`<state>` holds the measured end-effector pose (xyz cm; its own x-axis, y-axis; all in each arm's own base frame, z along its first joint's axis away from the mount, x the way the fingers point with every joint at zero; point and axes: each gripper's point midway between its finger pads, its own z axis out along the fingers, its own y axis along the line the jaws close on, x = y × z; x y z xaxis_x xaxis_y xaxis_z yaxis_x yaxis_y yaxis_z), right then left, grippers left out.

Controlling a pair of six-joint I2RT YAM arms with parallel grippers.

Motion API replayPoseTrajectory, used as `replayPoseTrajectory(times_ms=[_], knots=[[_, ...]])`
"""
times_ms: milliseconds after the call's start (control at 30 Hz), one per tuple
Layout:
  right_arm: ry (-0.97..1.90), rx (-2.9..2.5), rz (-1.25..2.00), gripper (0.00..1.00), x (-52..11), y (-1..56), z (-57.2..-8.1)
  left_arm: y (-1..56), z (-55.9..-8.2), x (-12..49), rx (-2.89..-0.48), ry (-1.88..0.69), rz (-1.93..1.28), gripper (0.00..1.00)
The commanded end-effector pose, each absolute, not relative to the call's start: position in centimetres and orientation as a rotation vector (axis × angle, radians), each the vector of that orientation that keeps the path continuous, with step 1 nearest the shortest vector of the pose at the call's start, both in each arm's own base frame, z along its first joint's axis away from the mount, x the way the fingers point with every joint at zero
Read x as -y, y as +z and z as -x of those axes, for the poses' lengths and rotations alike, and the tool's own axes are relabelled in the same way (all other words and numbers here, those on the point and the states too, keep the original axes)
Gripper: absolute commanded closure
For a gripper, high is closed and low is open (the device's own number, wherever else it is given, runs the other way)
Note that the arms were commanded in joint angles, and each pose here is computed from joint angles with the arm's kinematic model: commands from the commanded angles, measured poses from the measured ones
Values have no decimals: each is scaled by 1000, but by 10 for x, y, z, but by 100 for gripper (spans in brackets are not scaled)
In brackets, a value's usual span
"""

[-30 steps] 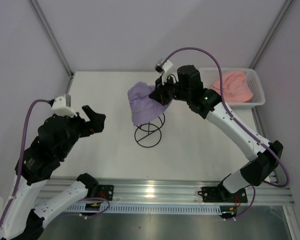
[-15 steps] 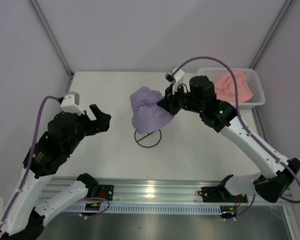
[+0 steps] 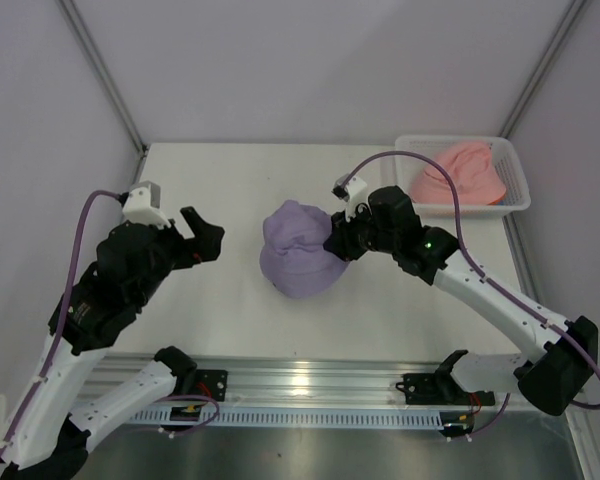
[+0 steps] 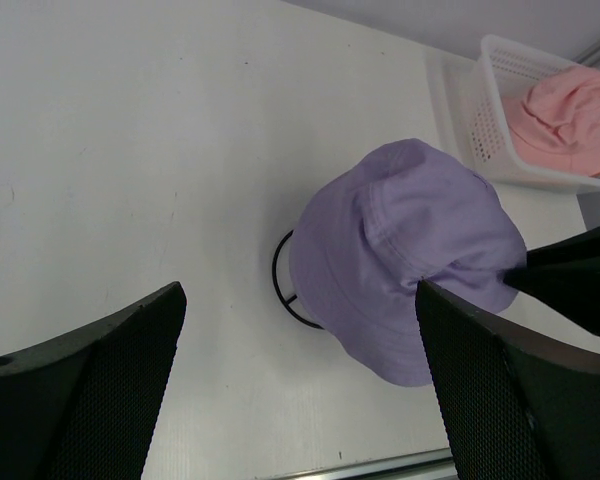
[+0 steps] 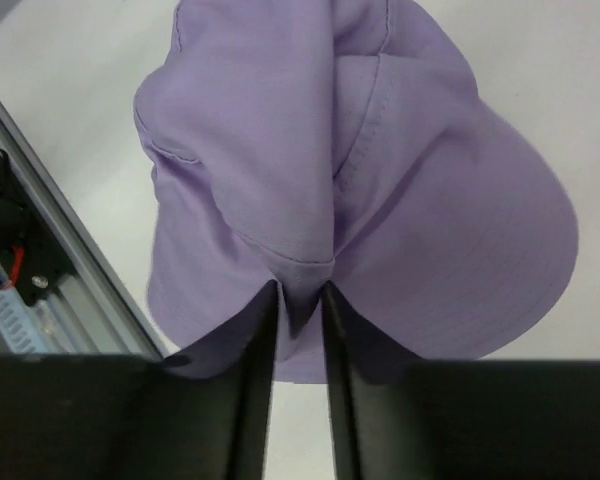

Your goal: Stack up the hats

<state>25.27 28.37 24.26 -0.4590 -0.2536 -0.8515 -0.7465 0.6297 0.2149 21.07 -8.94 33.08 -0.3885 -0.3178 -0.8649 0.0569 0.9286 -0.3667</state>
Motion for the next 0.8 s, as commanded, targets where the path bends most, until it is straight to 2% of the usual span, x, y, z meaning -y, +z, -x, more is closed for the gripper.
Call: replayPoseTrajectory(times_ms=[0, 33, 67, 133, 167, 200, 400, 500, 567, 633, 667, 733, 767], knots=[[749, -1960, 744, 66, -287, 260, -258, 337, -215, 95, -1912, -438, 192, 0], [727, -1956, 737, 60, -284, 263, -260, 336, -216, 95, -1915, -437, 191, 1], [713, -1957, 729, 39, -282, 265, -261, 336, -216, 96, -1916, -440, 190, 1], [675, -1917, 710, 26, -276, 282, -265, 335, -216, 96, -1919, -440, 189, 1], [660, -1910, 703, 4, -273, 286, -266, 335, -217, 96, -1917, -441, 192, 0], [651, -1895, 688, 0, -269, 295, -268, 336, -217, 97, -1916, -444, 190, 1], [626, -1766, 520, 1, -236, 372, -295, 331, -221, 100, -1928, -443, 186, 1], [525, -1773, 258, 0, -178, 393, -348, 329, -224, 104, -1935, -448, 182, 0], [394, -1797, 25, 0, -112, 386, -396, 325, -227, 108, -1950, -451, 179, 1], [358, -1826, -124, 0, -73, 374, -422, 323, -231, 110, -1960, -449, 176, 0], [311, -1878, -231, 0, -38, 350, -443, 321, -233, 111, -1968, -448, 173, 1], [313, -1889, -327, 2, -9, 344, -461, 321, -236, 113, -1976, -452, 169, 0], [303, -1901, -356, 6, 2, 336, -469, 323, -237, 112, -1971, -451, 170, 1]])
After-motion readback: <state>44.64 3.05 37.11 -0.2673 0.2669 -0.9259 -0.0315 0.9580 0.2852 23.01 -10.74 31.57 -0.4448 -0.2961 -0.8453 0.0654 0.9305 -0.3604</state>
